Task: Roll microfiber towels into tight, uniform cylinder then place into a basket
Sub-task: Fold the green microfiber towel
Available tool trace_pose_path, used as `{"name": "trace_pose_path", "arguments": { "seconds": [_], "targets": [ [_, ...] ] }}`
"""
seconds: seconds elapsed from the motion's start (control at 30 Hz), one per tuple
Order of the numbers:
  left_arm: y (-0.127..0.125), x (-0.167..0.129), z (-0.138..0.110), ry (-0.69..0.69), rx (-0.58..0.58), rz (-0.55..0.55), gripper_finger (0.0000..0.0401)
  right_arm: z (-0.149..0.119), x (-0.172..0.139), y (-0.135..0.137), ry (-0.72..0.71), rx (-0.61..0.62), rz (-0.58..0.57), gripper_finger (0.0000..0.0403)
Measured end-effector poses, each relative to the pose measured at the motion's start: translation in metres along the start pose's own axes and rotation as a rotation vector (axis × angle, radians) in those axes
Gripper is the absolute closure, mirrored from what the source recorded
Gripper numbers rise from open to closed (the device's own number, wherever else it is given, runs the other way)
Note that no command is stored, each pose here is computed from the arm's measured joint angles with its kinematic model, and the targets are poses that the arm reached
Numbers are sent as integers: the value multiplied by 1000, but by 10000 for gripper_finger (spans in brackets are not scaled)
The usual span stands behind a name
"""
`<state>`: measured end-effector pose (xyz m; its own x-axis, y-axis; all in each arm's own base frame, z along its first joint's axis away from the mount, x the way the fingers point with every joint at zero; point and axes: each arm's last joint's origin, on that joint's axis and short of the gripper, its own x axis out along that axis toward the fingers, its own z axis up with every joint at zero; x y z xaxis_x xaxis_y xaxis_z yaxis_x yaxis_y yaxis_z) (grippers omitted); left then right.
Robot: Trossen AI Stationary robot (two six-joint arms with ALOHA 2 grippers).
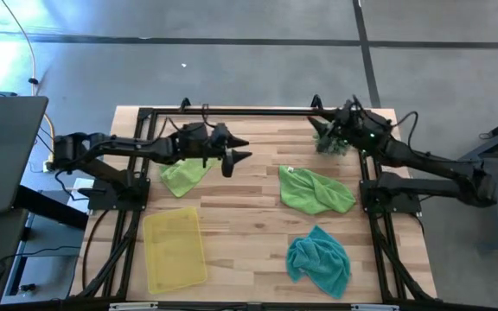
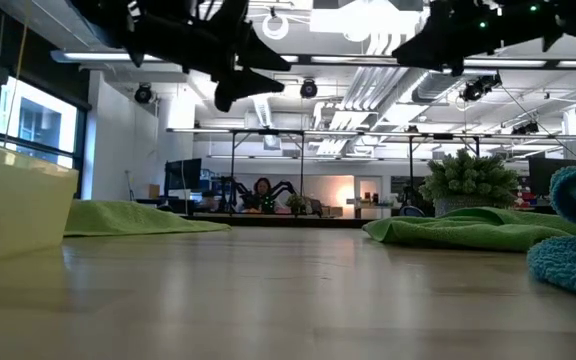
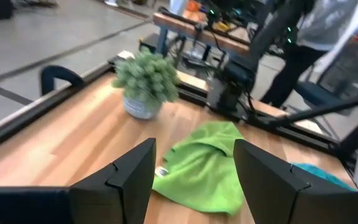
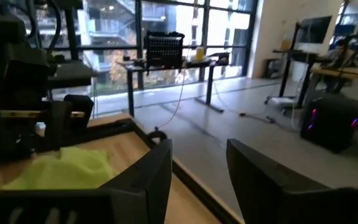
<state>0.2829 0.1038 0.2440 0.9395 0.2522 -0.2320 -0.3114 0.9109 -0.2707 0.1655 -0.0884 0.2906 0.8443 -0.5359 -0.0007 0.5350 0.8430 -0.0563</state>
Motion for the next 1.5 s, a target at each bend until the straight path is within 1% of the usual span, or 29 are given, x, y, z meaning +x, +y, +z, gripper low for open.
{"name": "trace_pose_path", "arguments": {
  "seconds": [0.2, 0.4, 0.53, 0.73, 0.87, 1.03, 1.17, 1.23, 1.37, 1.5],
  "targets": [
    [-12, 27, -10, 59, 24, -32, 197, 1, 13, 16, 48, 11, 146, 256],
    [-25, 71, -22, 120, 90, -62, 197, 4, 9, 32, 132, -1, 246, 256],
    [-32, 104, -33, 149, 126, -60, 197, 0, 4, 41, 263, -15, 298, 256],
    [-35, 152, -61, 194, 143, -31, 197, -11, -7, 48, 496, 69, 320, 256],
    [-35, 173, -82, 232, 150, -26, 197, -21, -15, 51, 645, 119, 309, 256],
    [-34, 187, -105, 280, 197, -30, 197, -33, -27, 53, 827, 170, 279, 256],
    [-32, 189, -114, 327, 214, -23, 197, -39, -35, 55, 938, 201, 252, 256],
    [-30, 188, -116, 350, 232, -4, 197, -41, -38, 56, 970, 204, 248, 256],
    [-27, 186, -122, 407, 302, 58, 197, -43, -42, 59, 1009, 225, 241, 256],
    [-24, 183, -124, 472, 354, 83, 197, -42, -46, 64, 1036, 285, 254, 256]
  ]
}}
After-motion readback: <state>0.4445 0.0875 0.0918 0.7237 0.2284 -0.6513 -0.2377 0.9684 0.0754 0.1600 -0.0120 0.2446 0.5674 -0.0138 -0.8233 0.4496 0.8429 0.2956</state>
